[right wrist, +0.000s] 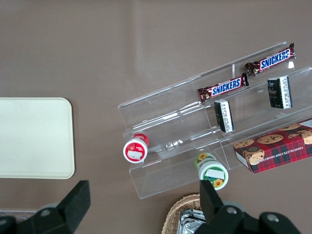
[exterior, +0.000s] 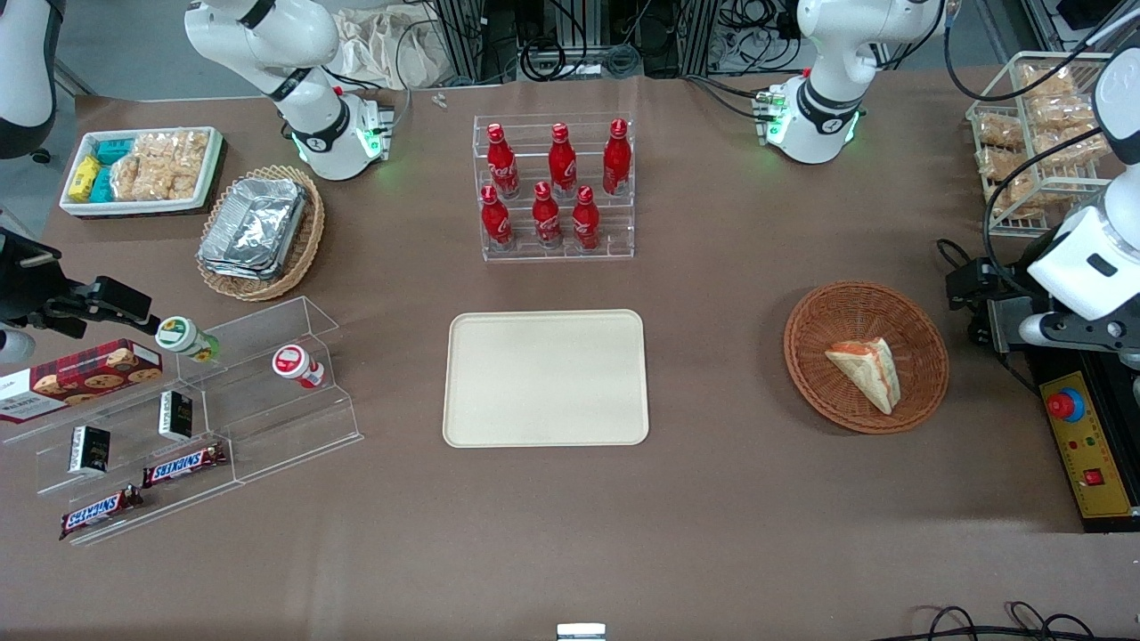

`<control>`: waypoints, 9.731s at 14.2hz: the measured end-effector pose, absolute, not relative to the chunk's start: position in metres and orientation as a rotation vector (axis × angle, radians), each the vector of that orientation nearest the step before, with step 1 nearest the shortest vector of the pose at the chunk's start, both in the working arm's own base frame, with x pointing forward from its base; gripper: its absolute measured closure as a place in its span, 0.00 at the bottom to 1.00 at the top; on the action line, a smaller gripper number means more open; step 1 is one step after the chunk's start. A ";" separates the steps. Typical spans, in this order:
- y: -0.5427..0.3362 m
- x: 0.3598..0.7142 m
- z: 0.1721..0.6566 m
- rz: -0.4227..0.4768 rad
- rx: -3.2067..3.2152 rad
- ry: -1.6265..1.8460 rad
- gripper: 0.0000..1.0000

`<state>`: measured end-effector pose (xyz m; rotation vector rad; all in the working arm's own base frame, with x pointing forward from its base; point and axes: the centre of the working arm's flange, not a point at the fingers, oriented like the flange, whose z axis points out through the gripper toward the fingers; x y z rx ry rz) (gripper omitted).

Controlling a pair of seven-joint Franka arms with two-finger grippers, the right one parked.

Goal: Place sandwich from basket to tray

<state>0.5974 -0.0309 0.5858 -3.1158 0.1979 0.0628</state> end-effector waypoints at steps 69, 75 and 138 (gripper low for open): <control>-0.020 0.598 0.327 0.081 -2.830 -1.272 0.00; -0.022 0.576 0.279 0.084 -2.829 -1.280 0.00; -0.355 0.640 0.411 -0.215 -3.150 -0.512 0.00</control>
